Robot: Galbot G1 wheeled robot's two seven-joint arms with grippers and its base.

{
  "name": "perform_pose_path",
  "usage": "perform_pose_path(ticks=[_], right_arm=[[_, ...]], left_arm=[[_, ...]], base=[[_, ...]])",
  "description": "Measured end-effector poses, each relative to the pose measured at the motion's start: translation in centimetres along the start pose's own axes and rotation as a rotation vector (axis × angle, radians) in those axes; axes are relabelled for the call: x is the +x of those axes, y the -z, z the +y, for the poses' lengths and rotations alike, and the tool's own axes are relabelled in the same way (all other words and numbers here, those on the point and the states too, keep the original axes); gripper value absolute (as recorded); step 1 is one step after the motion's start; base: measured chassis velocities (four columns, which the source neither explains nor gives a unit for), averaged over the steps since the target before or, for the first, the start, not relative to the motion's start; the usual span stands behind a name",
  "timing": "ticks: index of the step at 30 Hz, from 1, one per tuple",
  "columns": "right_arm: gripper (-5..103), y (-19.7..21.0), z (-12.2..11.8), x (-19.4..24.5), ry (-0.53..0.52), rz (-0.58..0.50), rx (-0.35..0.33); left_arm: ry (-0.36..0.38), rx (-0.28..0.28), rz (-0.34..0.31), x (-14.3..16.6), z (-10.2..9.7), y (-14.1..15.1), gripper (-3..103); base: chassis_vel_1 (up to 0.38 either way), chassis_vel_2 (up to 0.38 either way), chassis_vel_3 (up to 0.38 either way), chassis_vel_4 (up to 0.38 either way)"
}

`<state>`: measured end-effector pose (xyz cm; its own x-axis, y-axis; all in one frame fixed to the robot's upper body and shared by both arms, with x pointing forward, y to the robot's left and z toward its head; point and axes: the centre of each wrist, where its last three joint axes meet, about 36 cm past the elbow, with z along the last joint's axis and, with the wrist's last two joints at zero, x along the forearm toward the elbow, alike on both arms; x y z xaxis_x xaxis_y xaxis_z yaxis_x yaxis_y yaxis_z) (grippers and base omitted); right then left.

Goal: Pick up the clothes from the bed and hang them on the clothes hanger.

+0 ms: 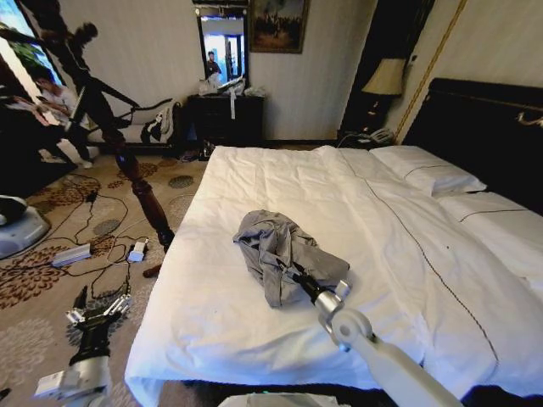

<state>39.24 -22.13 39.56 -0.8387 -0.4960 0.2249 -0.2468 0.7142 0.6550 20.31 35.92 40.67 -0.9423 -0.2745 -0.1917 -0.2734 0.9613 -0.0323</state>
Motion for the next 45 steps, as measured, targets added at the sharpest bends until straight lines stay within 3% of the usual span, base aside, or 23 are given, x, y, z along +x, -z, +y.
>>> perform_pose_path(ticks=[13, 18, 19, 21, 23, 27, 34, 41, 45], right_arm=[[102, 0.3, 0.3, -2.2, -0.029, 0.047, -0.023], [82, 1.3, 0.0, -1.8, -0.038, 0.02, -0.01], [87, 1.4, -0.1, -1.6, -0.041, 0.018, -0.004], [87, 1.4, -0.2, -1.3, -0.046, 0.017, 0.004], [97, 0.8, -0.5, -0.7, -0.067, 0.028, 0.021], [100, -0.1, -0.6, -0.2, -0.087, 0.049, 0.028], [100, -0.8, -0.5, 0.1, -0.098, 0.066, 0.032], [102, -1.2, -0.2, -1.2, -0.038, 0.063, -0.011], [93, -1.4, -0.2, -1.7, -0.02, 0.055, -0.017]], left_arm=[[0.005, 0.005, -0.005, -0.2, -0.6, 0.3, 100], [0.007, 0.008, -0.005, -0.3, -0.7, 0.3, 100], [0.007, 0.009, -0.004, -0.4, -0.8, 0.2, 100], [0.007, 0.01, -0.004, -0.4, -0.8, 0.2, 100], [0.008, 0.014, -0.004, -0.4, -0.9, 0.0, 100], [0.005, 0.016, -0.003, -0.4, -1.0, 0.0, 100], [0.007, 0.018, -0.001, -0.4, -1.1, 0.0, 100], [0.013, 0.01, -0.001, -0.4, -0.8, 0.1, 100], [0.017, 0.007, 0.0, -0.3, -0.5, 0.2, 100]], base=[[0.0, 0.0, 0.0, 0.0], [0.0, 0.0, 0.0, 0.0], [0.0, 0.0, 0.0, 0.0], [0.0, 0.0, 0.0, 0.0], [0.0, 0.0, 0.0, 0.0], [0.0, 0.0, 0.0, 0.0], [0.0, 0.0, 0.0, 0.0], [0.0, 0.0, 0.0, 0.0], [0.0, 0.0, 0.0, 0.0]])
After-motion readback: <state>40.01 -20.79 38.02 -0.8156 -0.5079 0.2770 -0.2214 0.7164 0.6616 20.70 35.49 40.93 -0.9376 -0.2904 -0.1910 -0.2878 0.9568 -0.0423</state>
